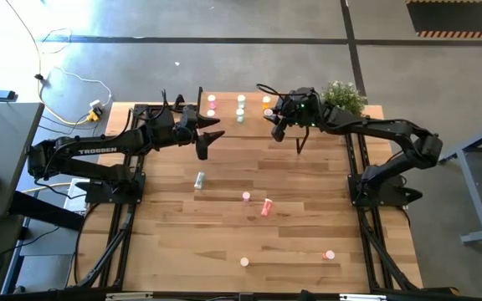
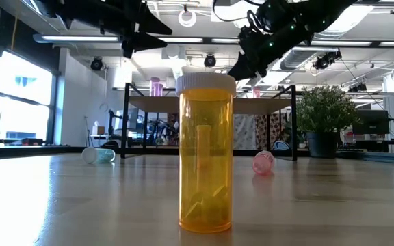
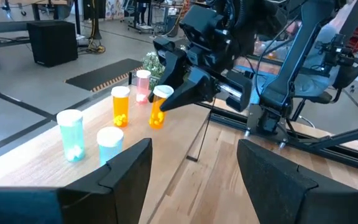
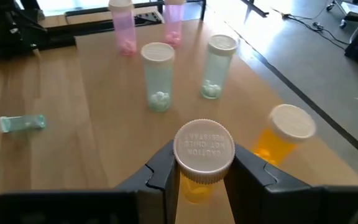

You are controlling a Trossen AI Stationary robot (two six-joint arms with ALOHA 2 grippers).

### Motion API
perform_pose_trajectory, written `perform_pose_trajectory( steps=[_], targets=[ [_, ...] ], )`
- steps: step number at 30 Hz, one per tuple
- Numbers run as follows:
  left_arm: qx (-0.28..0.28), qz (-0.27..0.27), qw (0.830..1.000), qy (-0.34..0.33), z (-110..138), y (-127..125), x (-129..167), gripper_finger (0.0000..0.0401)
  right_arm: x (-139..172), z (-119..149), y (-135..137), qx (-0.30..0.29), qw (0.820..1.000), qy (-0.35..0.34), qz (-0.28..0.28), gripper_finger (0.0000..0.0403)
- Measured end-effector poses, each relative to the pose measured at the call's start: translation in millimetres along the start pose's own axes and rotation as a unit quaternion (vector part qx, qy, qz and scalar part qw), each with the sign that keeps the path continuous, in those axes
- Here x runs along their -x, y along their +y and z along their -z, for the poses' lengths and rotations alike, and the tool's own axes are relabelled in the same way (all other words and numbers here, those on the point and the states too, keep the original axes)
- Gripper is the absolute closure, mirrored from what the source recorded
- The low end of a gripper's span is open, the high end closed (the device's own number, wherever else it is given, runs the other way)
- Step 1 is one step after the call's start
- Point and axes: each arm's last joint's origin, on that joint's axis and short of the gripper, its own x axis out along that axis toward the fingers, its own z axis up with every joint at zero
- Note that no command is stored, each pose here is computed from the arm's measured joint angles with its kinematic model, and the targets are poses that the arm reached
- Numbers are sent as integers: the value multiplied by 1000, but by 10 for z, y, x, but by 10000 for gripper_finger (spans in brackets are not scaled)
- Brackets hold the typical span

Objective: Pick and place medicine bottles onto shelf by color
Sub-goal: Put the left yellow pill bottle on the shelf aligned with the yellow pill bottle

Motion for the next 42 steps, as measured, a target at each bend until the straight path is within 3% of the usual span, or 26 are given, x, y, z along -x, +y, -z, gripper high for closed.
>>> perform_pose_trajectory(
  steps=[7,21,42],
  targets=[
    [0,-11,1000,-2,-1,6,0,176,74,-223,-47,7,1000,-16,-12,311],
    [0,-13,1000,-2,-1,7,0,176,-118,-37,-39,13,999,46,-21,311],
    [0,-15,1000,-2,-2,8,0,176,-166,-11,-43,39,998,49,-19,311]
  ],
)
